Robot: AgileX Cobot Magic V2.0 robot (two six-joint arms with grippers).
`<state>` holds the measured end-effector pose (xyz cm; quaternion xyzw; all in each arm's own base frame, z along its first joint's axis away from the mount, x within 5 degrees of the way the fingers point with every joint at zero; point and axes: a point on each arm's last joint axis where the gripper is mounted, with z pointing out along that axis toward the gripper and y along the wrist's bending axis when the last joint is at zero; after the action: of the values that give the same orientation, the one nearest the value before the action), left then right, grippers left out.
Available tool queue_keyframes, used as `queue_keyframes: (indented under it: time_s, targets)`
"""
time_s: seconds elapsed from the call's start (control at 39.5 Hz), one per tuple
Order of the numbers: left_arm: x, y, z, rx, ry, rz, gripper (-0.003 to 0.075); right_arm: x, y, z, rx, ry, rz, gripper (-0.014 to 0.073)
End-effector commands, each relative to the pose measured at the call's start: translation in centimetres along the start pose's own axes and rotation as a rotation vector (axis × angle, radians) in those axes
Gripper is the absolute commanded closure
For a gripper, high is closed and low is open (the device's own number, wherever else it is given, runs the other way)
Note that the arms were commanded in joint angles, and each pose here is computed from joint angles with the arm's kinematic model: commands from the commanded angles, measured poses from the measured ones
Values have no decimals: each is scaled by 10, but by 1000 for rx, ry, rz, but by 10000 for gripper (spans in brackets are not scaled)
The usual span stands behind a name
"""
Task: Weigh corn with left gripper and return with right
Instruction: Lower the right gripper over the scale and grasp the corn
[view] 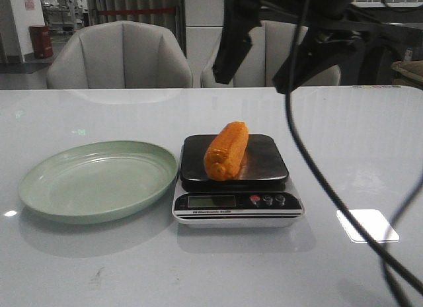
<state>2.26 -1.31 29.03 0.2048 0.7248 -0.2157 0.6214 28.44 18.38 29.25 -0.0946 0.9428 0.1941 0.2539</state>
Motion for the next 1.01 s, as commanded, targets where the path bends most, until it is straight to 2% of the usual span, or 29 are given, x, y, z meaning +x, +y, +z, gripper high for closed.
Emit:
queue_keyframes:
  time_s: [0.0,0.28,0.43,0.71,0.76,0.83,0.94,0.99]
  targets:
    - [-13,-1,-2,14,-84,1,607,-29,9,-11,14,-56,55,40]
    - [-13,-1,-2,14,-84,1,607,-55,16,26,201,-25,226,40]
    - [-13,-1,-2,14,-84,1,607,-56,19,51,230,15,293,40]
    - [-13,-1,-2,14,-84,1,607,-43,15,88,295,135,345,44]
    - [-13,-1,-2,14,-84,1,607,-40,15,94,288,158,362,76]
    - [-13,-1,-2,14,-84,1,607,-38,17,99,277,172,373,183]
    - [-13,-1,-2,14,-84,1,607,-40,21,98,255,150,364,389]
    - [-13,-1,-2,14,-84,1,607,-43,26,95,242,138,357,452]
